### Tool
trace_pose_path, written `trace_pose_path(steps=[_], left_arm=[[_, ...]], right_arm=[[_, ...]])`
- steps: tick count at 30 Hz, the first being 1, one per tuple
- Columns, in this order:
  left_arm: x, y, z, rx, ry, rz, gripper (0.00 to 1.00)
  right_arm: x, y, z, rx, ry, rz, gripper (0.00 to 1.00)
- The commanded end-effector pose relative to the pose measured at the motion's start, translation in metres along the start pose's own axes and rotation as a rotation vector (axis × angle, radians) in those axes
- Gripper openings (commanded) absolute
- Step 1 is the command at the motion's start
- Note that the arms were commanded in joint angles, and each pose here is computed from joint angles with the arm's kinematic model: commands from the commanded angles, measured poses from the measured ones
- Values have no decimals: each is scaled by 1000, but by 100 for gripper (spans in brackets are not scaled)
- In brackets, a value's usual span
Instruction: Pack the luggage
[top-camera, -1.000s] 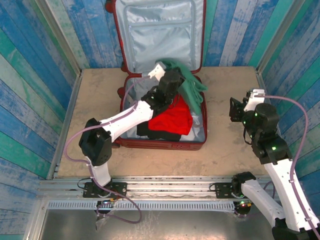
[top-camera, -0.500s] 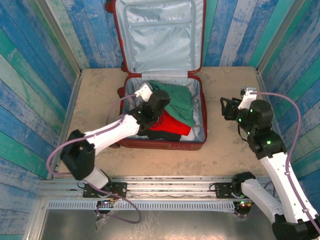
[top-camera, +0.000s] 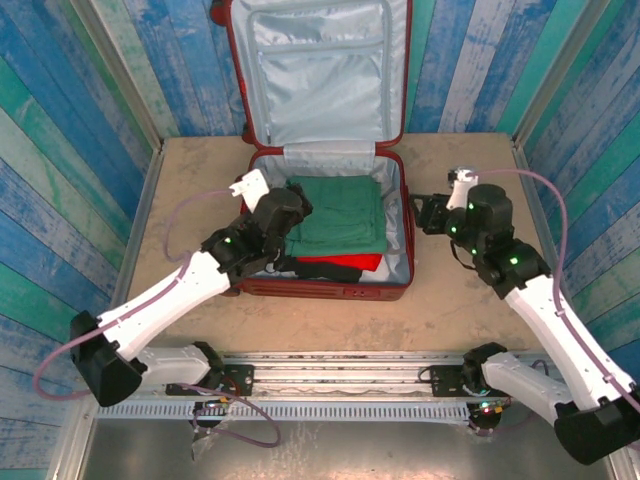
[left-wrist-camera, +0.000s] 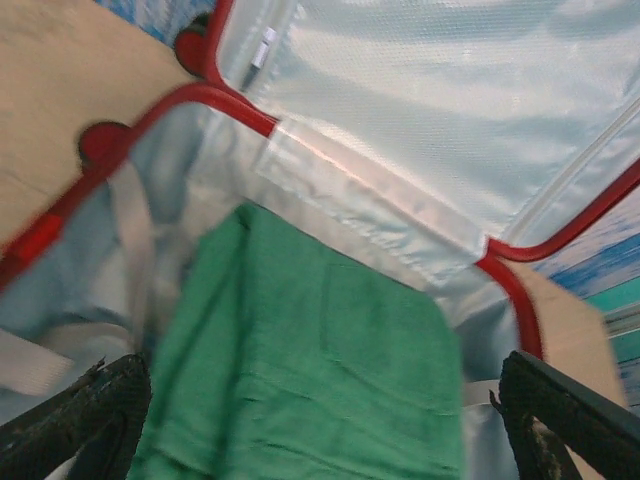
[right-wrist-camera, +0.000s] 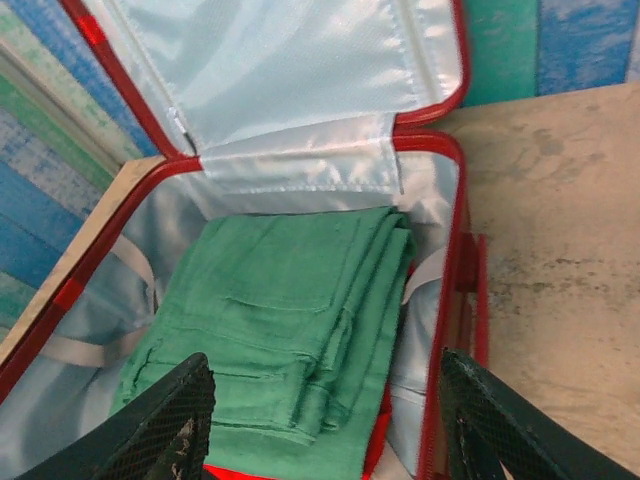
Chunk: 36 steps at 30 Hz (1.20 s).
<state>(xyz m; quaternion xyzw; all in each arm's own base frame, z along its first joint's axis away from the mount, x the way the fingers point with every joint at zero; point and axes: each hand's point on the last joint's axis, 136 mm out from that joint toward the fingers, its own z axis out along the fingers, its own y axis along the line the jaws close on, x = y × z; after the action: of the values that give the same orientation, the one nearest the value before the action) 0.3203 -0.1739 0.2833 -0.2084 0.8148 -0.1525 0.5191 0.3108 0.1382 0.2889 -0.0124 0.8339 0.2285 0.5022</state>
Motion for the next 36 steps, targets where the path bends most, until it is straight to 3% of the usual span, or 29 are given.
trace_pose_path(steps=[1,5,8,10,11,17,20,23,29,36], left_arm=[[-16,14,-15,-49,-27,263,94],[-14,14,-2,-36,56,365,94],[-19,20,18,-4,144,362,93],[-25,22,32,64,205,331,93],[-20,26,47,83,257,311,93],[-19,37,75,43,283,334,93],[-8,43,85,76,333,326,93],[1,53,91,132,409,278,93],[1,80,94,60,454,286,93],[-6,100,96,5,488,302,93]], right_arm=[[-9,13,11,-11,-5,-31,60],[-4,23,36,-20,54,-69,59],[-9,24,49,-8,60,-99,60],[-19,29,57,-13,50,-143,66],[-26,31,61,-12,44,-172,69],[-91,64,84,-91,-34,-475,80],[-132,68,99,-138,-95,-507,82],[-181,53,115,-168,-157,-439,82],[-239,14,155,-140,-239,-414,82],[-254,-34,214,-131,-293,-331,80]])
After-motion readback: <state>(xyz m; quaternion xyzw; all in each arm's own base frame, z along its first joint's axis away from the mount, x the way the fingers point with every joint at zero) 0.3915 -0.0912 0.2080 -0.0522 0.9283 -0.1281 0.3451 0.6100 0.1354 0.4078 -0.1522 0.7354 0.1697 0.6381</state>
